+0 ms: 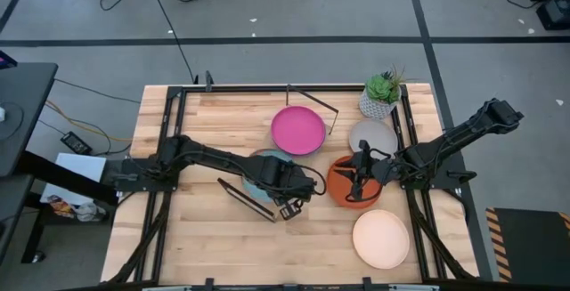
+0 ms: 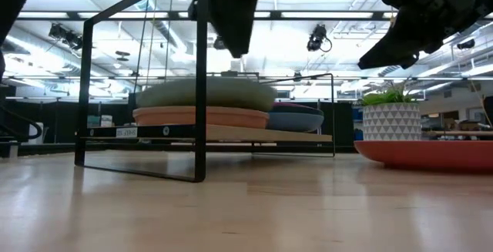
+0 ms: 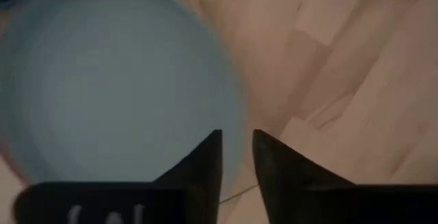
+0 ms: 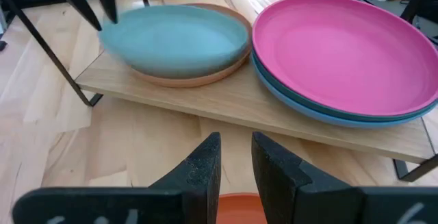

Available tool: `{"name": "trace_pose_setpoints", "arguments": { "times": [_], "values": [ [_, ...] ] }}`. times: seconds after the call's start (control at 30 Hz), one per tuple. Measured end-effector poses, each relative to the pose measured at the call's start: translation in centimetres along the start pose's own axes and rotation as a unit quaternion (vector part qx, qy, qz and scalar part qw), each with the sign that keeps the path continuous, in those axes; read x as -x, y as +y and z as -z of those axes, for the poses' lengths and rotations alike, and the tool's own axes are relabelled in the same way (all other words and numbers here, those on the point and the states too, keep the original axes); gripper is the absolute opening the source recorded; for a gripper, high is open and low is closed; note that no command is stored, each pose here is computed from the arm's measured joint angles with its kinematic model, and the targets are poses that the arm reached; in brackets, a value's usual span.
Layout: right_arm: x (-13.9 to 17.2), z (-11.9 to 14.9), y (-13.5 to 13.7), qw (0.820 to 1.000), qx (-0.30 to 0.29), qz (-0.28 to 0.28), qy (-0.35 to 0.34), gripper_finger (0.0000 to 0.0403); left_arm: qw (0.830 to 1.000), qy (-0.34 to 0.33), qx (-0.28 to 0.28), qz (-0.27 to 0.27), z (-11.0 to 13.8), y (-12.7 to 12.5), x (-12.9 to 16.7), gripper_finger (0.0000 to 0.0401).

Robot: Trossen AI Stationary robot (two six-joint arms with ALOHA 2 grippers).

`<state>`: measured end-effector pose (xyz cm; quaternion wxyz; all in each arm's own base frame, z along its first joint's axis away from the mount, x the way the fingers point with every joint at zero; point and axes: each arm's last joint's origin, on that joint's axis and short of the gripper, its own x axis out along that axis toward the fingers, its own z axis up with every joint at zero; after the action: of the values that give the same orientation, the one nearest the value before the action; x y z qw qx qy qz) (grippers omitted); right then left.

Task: Place and stack plates onto a shelf
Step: Stack the light blue plate on top of the brown plate on the shelf, then stack the orange plate on top of the pink plate on the shelf

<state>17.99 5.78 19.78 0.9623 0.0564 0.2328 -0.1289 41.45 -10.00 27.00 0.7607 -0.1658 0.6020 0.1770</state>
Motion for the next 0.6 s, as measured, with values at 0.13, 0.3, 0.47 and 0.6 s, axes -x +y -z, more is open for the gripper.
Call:
{"name": "trace_pose_setpoints", "arguments": {
  "times": [0.13,0.3,0.47,0.6],
  "values": [
    [0.0,0.0,0.0,1.000,0.000,-0.001,0.000,0.0089,1.000,-0.009,-0.016,0.018,-0.2,-0.1,0.8,0.0123],
    [0.0,0.2,0.2,0.999,-0.021,-0.036,0.022,0.0089,0.978,-0.150,-0.139,-0.044,1.1,-2.5,4.8,0.0127],
    [0.6,0.3,1.2,0.997,-0.017,-0.076,0.028,0.0089,0.938,-0.224,-0.221,-0.142,4.7,-4.6,5.8,0.0116],
    [0.7,-0.8,1.9,0.998,-0.008,-0.069,0.008,0.0087,0.944,-0.209,-0.197,-0.160,4.7,-3.3,5.2,0.0103]
  ]
}}
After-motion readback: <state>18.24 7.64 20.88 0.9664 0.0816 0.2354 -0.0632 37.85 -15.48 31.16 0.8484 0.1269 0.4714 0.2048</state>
